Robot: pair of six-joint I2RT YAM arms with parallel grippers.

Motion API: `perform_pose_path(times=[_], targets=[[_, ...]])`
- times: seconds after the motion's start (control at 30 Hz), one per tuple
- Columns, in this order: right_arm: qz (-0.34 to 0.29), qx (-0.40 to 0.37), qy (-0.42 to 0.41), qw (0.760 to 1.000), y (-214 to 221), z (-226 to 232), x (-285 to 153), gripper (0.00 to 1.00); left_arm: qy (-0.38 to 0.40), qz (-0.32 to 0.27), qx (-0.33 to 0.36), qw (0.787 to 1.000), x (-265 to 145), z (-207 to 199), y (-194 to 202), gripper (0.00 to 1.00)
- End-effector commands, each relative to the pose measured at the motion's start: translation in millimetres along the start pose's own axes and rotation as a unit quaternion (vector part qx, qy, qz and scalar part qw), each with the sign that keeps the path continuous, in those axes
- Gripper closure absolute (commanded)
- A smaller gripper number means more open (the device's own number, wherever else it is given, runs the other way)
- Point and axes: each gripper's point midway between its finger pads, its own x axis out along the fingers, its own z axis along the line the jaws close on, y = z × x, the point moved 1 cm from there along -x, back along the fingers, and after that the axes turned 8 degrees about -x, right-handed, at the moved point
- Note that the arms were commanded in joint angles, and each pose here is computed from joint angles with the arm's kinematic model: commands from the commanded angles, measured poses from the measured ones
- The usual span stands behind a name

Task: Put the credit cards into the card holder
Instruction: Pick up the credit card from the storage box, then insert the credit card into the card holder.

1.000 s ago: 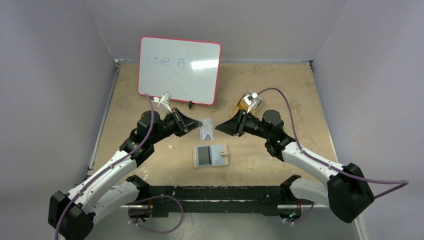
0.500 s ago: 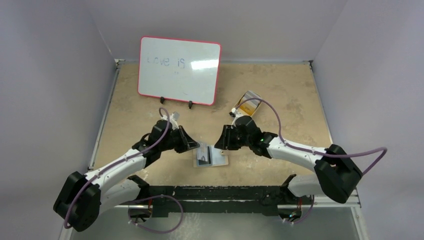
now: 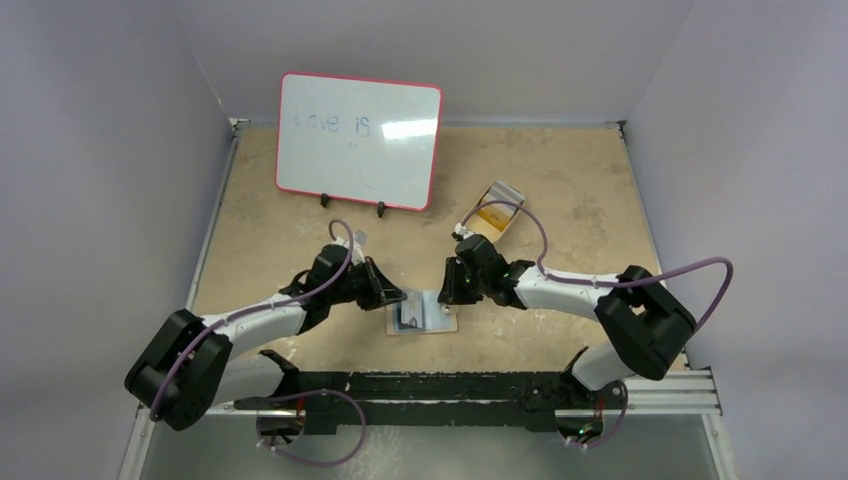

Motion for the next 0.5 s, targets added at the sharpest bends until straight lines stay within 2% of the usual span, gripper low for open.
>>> perform_pose_path(times=[0.0,0.2,0.47], targets=[[-0.011,-0.015,0.015,1.000,-6.3,-0.5,1.1,0.74,0.041,-0.003,0.010,0.999,5.1,-16.2,-3.5,1.00],[-0.008,-0.020,0.038,0.999,-3.7,-5.2,2.9,0.76,0.026,0.011,0.008,1.000,14.9,-2.4,-0.2,1.00],[-0.008,-0.023,0.038,0.999,-3.1,-3.8,3.2,0.77,-0.020,-0.008,0.015,1.000,17.8,15.6,-6.2,1.00]])
